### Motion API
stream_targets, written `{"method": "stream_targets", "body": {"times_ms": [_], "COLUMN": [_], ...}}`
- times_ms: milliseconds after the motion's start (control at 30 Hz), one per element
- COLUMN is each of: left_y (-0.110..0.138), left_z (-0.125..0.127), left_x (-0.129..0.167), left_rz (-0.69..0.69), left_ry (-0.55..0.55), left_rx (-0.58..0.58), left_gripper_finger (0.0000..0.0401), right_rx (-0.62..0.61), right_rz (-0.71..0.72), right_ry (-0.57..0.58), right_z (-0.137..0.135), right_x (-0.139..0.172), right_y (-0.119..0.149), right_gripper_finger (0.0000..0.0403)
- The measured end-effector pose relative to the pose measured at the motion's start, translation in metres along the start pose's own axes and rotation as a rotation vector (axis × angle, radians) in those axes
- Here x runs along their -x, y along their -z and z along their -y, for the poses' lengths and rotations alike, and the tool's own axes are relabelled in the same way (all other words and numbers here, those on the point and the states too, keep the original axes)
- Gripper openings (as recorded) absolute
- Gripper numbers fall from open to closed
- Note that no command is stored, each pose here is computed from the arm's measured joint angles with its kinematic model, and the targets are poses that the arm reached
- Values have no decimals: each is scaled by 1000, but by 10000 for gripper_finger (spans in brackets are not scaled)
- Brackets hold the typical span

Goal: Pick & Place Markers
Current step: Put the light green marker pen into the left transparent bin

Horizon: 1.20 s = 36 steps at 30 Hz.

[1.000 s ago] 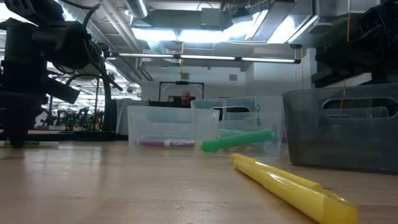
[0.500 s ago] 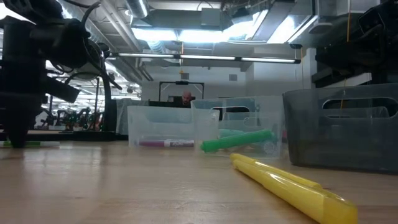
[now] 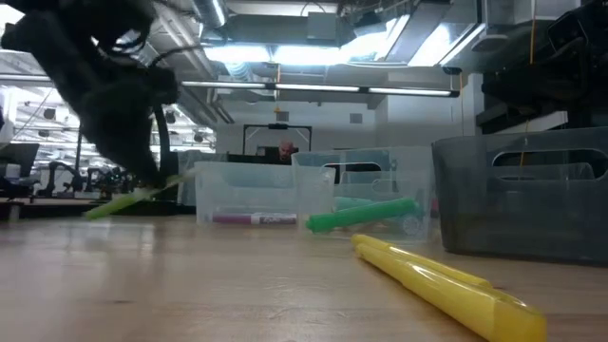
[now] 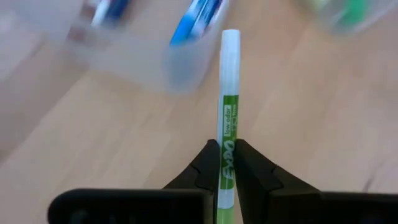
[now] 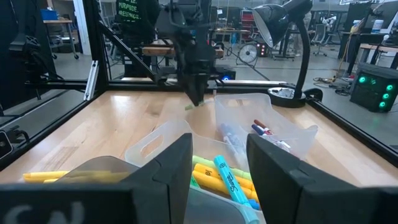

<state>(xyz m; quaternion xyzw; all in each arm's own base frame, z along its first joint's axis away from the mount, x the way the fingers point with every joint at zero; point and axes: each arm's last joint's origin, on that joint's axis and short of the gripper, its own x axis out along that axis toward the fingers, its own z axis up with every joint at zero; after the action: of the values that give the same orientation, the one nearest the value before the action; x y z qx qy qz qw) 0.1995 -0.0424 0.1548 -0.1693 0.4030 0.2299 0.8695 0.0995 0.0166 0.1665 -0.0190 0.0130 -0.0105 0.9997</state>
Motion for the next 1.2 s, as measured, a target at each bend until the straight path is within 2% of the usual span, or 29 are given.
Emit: {"method": "stream_targets", "body": {"times_ms": [300,567,833,1200], "left_y": [-15,-18,-20,-30], "left_z": [27,44,51,49], "left_x": [11,26,33,34], "left_rz": [304,491,563,642], "left_ry": [110,144,165,126], "left_rx": [-54,-72,-84,-62], "left_gripper_finger": [25,26,26,26], "right_rx": [0,0,0,0], "right_rz": [0,0,0,0], "right_ry": [0,0,0,0], "right_z": [0,0,0,0], "right_x": [0,0,0,0], "right_y": [0,0,0,0], "right_gripper_finger": [152,152,152,152]}}
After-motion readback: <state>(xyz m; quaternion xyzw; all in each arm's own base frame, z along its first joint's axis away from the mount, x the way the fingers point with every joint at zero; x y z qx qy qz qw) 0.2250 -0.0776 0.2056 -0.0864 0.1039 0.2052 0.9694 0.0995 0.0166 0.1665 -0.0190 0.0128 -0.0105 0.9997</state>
